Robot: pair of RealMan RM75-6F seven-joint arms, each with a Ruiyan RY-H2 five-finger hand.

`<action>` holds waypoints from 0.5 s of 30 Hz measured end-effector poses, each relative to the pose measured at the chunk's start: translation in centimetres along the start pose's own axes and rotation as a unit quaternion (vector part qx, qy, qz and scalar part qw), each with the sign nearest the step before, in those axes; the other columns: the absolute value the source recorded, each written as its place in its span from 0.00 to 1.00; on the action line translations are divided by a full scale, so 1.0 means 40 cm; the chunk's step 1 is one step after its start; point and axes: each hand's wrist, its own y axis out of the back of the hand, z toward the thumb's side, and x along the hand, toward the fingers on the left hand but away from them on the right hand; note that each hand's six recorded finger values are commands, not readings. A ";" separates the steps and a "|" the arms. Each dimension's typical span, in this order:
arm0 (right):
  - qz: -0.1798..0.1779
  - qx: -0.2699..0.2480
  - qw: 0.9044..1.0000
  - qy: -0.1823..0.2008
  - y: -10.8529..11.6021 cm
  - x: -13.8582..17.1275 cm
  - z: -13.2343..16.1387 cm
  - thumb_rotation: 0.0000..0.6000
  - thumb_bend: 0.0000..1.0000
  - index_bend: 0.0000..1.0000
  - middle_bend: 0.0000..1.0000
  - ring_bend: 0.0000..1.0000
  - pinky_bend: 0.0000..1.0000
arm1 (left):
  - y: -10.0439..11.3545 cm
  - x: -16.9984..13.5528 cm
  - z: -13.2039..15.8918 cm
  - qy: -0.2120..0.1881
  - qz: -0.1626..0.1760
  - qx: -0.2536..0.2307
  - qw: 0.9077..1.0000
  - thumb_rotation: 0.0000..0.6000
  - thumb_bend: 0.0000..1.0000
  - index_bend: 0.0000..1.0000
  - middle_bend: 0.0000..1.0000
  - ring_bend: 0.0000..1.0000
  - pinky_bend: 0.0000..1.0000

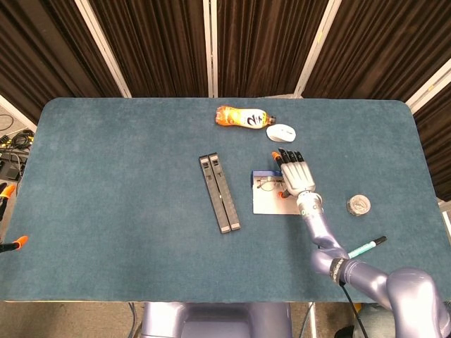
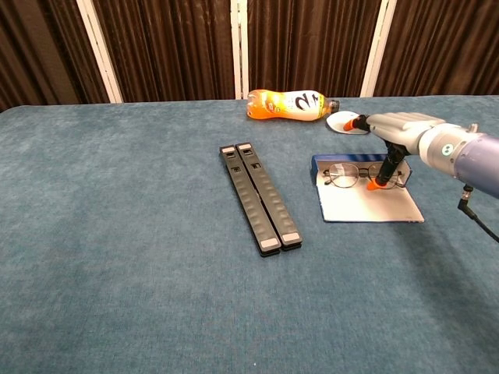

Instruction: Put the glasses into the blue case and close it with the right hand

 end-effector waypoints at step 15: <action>-0.007 -0.016 0.999 -0.034 -0.005 -0.050 -0.026 1.00 0.06 0.09 0.00 0.00 0.00 | -0.005 0.008 -0.005 0.005 -0.001 0.001 1.000 1.00 0.00 0.00 0.00 0.00 0.00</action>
